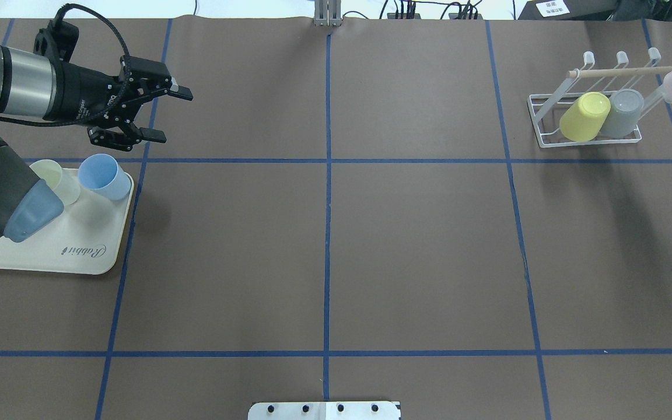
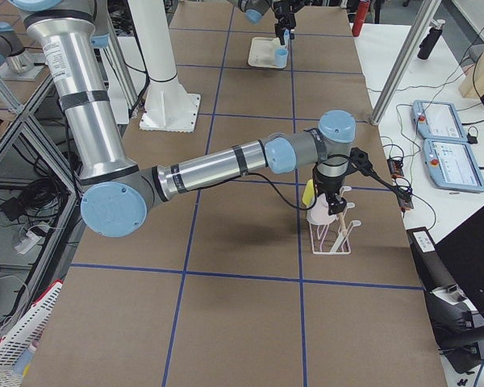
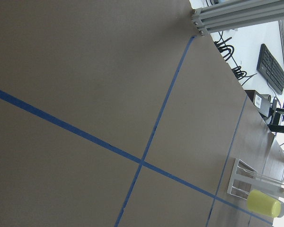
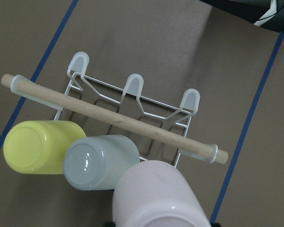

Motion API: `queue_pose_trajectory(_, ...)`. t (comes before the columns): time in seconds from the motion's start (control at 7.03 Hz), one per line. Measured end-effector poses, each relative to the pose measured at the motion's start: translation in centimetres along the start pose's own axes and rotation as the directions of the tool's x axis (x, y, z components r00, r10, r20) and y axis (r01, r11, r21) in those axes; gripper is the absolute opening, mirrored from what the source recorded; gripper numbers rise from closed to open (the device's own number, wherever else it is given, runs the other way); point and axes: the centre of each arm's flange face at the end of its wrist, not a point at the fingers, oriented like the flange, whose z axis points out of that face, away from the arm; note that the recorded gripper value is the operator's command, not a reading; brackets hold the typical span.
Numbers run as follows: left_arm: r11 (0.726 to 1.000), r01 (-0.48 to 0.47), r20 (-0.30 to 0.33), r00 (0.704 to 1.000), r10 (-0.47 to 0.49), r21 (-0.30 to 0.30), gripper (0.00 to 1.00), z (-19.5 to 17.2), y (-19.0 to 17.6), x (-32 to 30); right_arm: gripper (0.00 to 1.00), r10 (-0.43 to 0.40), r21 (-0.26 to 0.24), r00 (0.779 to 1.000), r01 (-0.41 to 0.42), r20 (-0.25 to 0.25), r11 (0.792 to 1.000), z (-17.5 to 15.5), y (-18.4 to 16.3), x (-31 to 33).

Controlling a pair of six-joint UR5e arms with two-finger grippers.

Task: Transfer IKEA cup to right arm and place on rack

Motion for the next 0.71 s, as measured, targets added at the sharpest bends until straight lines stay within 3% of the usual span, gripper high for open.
queue_pose_trajectory(0.71, 1.0, 0.001, 0.002, 1.0, -0.001, -0.001, 1.0, 0.1, 0.1, -0.1, 0.15, -0.005, -0.042, 1.0, 0.006, 0.008, 0.999, 2.4, -1.3, 0.0)
